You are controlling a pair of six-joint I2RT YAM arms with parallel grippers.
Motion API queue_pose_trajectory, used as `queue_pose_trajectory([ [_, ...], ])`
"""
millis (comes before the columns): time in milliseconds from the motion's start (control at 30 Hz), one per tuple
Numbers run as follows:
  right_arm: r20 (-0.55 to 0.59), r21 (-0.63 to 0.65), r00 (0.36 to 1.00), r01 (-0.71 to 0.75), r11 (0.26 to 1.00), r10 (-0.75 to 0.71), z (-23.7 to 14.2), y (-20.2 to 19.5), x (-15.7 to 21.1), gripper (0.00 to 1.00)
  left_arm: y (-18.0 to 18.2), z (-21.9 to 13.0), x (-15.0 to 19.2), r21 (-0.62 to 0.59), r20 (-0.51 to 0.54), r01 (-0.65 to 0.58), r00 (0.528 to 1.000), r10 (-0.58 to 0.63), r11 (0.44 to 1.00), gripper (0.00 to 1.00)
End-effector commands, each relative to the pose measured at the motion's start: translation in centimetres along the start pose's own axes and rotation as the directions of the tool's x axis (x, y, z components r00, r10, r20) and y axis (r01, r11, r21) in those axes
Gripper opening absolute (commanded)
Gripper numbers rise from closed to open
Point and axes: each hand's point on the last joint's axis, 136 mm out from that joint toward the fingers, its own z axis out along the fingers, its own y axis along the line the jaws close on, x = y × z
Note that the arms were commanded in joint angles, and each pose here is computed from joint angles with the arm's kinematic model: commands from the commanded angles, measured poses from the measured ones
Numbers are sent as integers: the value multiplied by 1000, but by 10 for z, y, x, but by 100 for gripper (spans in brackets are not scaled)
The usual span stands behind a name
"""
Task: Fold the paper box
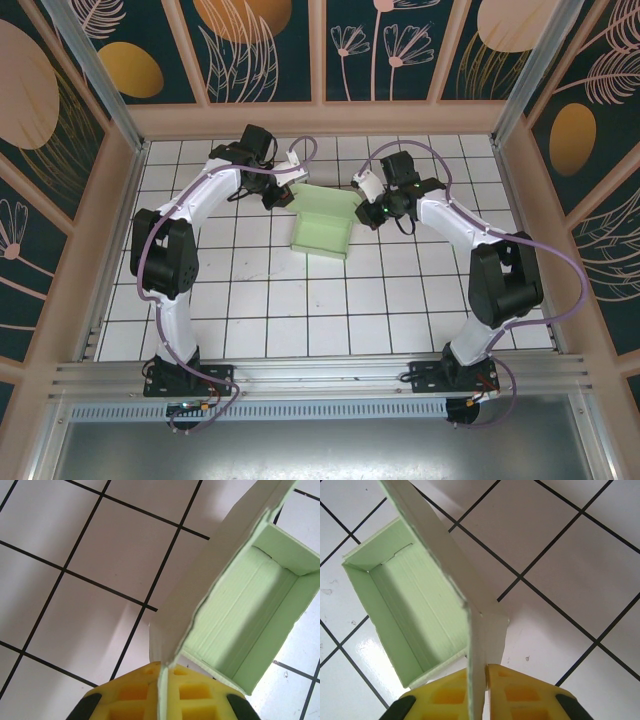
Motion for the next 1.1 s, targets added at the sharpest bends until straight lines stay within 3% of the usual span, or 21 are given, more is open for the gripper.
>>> queue_pose_trajectory([
  [0, 27, 17, 999, -18, 1000, 18, 1, -7, -11, 13, -4, -11, -6, 6, 21, -2, 1000, 2, 1000, 0],
  [133, 25, 28, 1000, -16, 999, 16, -1, -9, -11, 0, -5, -11, -6, 6, 23, -1, 1000, 1, 1000, 0],
  [400, 130, 175, 986, -125, 977, 103, -18, -26, -34, 0, -1, -16, -22, 9, 90, 152, 984, -152, 988, 0],
  [533, 226, 210, 950, -264, 941, 216, -29, -33, -46, 0, 4, -23, -32, -10, 168, 312, 937, -306, 950, 0],
  [800, 278, 241, 886, -438, 866, 371, -25, -35, -47, 0, 15, -28, -37, -29, 272, 529, 821, -502, 848, 0],
  [933, 309, 217, 840, -518, 828, 445, -22, -31, -48, 0, 18, -26, -40, -22, 298, 581, 781, -549, 814, 0],
  [1067, 337, 226, 797, -585, 779, 500, -20, -36, -45, 0, 14, -23, -50, 4, 329, 573, 773, -542, 819, 0],
])
